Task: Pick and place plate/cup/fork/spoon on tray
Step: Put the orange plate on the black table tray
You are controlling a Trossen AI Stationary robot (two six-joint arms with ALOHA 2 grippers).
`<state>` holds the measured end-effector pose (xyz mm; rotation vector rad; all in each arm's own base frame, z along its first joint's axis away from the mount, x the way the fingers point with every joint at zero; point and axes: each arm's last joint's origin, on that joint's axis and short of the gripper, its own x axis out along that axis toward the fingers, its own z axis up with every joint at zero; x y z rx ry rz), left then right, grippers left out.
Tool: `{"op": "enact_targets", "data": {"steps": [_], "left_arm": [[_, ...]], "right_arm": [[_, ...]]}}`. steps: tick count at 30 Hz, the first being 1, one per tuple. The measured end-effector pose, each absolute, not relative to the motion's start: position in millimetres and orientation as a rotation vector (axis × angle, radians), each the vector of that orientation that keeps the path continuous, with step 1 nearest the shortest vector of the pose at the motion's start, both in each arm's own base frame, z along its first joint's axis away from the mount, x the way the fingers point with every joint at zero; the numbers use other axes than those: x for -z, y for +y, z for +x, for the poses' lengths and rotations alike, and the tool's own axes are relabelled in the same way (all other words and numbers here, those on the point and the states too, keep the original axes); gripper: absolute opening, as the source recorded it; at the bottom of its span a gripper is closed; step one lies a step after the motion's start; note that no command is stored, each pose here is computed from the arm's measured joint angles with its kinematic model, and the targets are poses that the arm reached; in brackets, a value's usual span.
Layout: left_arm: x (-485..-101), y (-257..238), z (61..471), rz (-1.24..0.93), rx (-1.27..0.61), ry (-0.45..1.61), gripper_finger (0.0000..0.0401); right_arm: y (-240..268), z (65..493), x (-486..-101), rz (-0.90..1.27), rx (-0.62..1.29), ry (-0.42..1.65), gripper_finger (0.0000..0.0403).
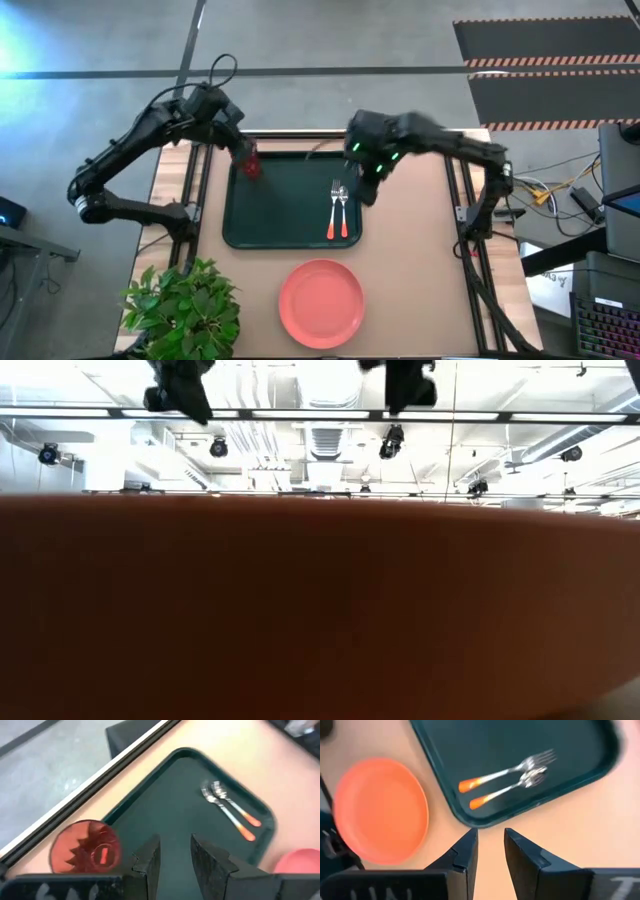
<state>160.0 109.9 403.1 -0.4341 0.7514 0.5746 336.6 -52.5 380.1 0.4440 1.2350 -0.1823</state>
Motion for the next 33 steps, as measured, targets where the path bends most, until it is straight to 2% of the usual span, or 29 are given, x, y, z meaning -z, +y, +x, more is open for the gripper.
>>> {"op": "enact_targets", "data": {"steps": [6,14,20,26,33], "left_arm": [[-416,81,149,-0.409,-0.491,0.682,0.0089],[-424,62,136,-0.367,-0.422,0.638,0.0089],[-426,60,131,-0.332,-0.41,0.629,0.0089],[-425,59,130,-0.309,-0.402,0.633,0.0089],[-419,60,132,-0.297,-0.397,0.66,0.0089]], "right_arm": [[-15,364,-318,0.466,0.125,1.323,0.0084],[35,373,-272,0.641,0.167,1.316,0.009],[67,364,-244,0.75,0.26,1.379,0.0137],[94,367,-219,0.849,0.232,1.275,0.0192],[101,353,-182,0.867,0.328,1.352,0.0207]]}}
